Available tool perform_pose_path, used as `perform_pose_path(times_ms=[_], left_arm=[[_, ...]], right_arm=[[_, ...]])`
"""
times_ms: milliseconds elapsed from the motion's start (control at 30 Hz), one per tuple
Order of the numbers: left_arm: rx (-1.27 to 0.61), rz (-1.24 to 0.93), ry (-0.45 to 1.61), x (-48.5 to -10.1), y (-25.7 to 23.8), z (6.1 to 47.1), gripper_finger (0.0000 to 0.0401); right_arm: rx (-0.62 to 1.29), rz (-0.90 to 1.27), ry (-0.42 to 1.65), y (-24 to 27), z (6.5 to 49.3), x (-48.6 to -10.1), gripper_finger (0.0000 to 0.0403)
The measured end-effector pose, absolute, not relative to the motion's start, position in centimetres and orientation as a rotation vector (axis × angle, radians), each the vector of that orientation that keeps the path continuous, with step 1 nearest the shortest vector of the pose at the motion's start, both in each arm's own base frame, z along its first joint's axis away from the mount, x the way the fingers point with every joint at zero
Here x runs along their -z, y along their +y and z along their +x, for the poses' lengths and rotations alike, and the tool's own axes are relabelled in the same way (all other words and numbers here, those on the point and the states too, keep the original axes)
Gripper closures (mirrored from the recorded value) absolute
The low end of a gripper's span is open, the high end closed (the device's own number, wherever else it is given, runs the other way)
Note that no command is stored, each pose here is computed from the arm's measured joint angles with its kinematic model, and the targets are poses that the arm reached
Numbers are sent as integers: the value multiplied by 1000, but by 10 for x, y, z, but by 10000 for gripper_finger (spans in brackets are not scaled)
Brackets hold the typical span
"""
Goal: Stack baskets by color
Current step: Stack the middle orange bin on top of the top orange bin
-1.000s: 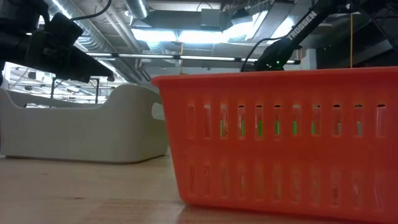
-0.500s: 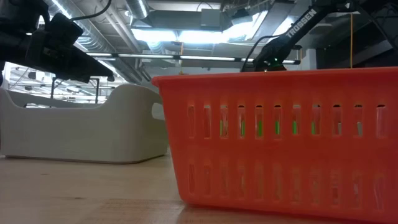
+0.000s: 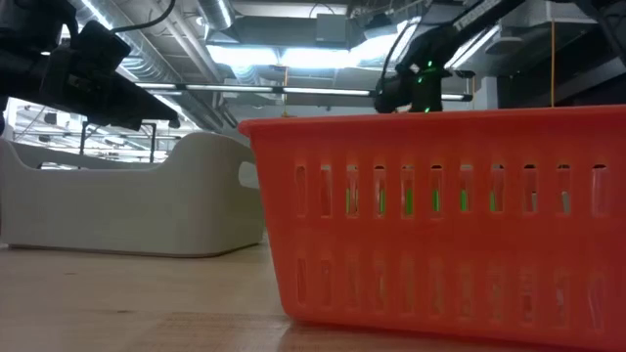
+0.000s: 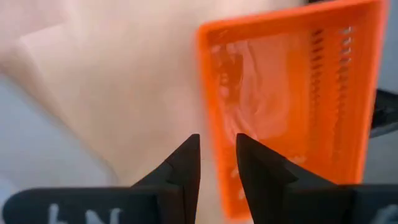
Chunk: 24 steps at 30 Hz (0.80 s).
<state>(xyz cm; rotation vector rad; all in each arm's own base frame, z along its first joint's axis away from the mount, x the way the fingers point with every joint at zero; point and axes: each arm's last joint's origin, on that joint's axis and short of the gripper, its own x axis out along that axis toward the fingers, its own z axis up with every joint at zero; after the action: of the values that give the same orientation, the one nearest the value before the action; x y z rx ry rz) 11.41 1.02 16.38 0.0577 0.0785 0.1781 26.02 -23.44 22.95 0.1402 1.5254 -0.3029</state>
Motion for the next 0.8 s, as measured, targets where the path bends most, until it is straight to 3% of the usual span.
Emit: perform_pose_path(times_ms=[200,567,800], left_arm=[[-178,58,98,-162,10,114,401],[-178,58,97,-162,10,114,401],[-178,58,97,-162,10,114,401]], right_arm=[[215,192,1495,-207,242,-238,299],[275,215,1463,-209,218,-180,299],[337,187,1429,-217,214,-172,299]])
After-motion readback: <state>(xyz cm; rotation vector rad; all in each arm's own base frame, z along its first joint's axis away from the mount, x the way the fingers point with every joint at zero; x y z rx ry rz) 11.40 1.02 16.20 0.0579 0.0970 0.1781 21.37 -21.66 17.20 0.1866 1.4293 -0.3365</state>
